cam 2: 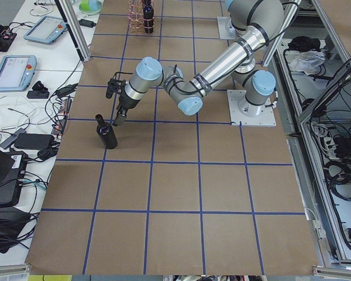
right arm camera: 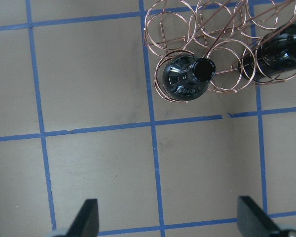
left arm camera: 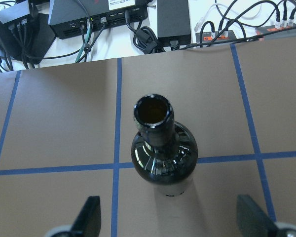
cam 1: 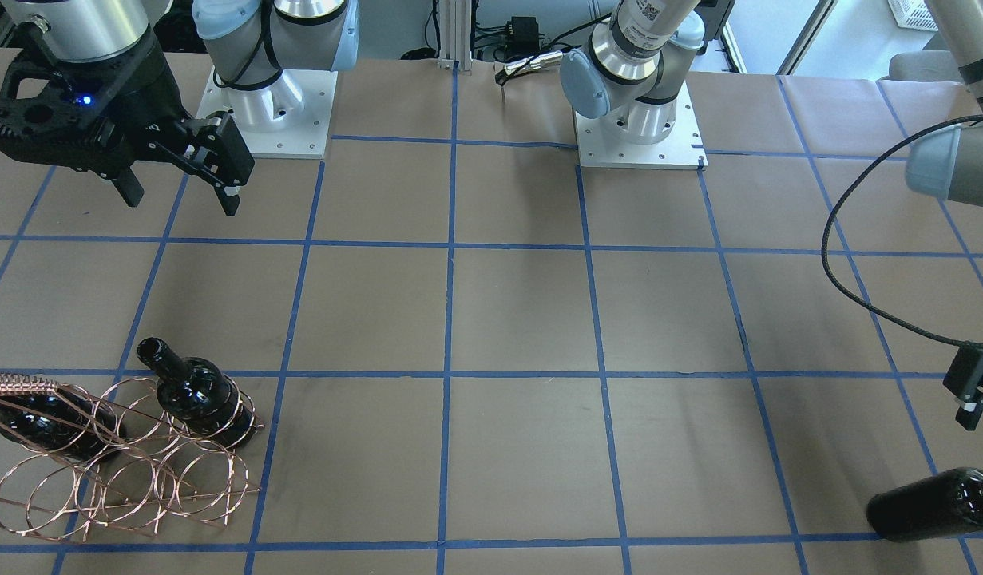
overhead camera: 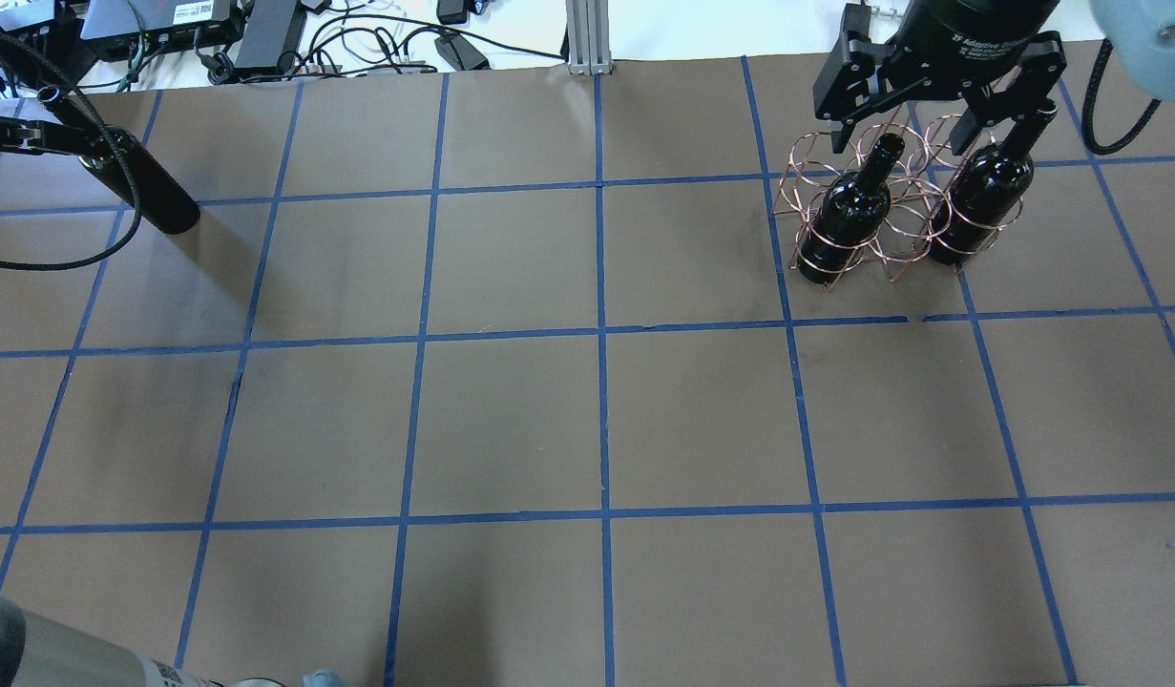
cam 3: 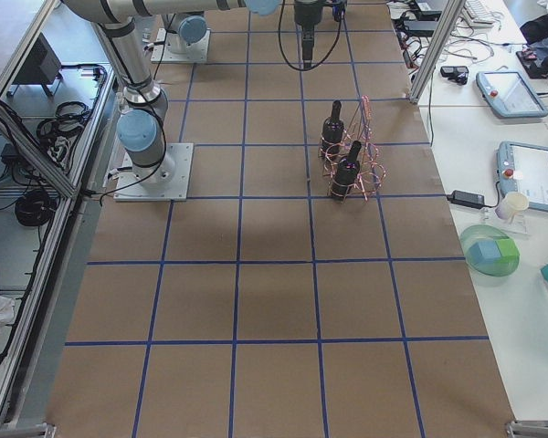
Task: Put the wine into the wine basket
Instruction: 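Lower the left gripper onto the standing dark wine bottle and grasp it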
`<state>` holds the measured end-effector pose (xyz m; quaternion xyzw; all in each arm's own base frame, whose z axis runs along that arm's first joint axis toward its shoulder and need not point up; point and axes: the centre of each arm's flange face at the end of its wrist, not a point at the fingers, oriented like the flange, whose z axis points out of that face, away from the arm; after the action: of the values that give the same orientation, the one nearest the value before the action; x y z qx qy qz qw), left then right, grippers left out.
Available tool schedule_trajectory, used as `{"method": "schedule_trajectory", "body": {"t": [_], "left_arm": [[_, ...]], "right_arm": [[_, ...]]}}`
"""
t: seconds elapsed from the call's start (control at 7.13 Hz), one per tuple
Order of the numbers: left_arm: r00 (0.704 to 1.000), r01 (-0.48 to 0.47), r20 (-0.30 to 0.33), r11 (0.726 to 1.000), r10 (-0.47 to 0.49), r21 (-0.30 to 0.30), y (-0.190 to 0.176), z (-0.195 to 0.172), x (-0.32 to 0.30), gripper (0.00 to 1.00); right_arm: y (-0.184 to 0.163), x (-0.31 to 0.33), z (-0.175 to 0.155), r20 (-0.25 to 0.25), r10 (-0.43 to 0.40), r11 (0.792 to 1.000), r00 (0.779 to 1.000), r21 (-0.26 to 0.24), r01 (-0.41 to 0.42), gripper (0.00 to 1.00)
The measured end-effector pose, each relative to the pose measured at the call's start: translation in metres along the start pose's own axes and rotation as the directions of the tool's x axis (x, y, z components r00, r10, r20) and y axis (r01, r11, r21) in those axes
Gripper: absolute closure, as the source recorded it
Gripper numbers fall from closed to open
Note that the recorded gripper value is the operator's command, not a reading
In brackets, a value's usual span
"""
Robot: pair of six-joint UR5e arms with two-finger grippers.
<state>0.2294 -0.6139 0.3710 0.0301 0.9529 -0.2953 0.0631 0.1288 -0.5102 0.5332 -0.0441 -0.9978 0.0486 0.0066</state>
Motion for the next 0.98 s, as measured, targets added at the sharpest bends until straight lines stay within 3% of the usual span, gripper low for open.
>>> {"method": "schedule_trajectory", "body": {"t": [0.42, 0.98], "left_arm": [[1.000, -0.004, -0.021, 1.000, 0.004, 0.025, -0.008, 0.022, -0.008, 0.05], [0.999, -0.021, -0.039, 0.994, 0.026, 0.111, -0.027, 0.029, -0.016, 0.17]], "right_arm": [[0.000, 0.000, 0.000, 0.000, 0.000, 1.000, 1.000, 0.001, 0.000, 0.00], [0.000, -0.001, -0.001, 0.003, -0.001, 1.000, 1.000, 0.008, 0.001, 0.00]]}}
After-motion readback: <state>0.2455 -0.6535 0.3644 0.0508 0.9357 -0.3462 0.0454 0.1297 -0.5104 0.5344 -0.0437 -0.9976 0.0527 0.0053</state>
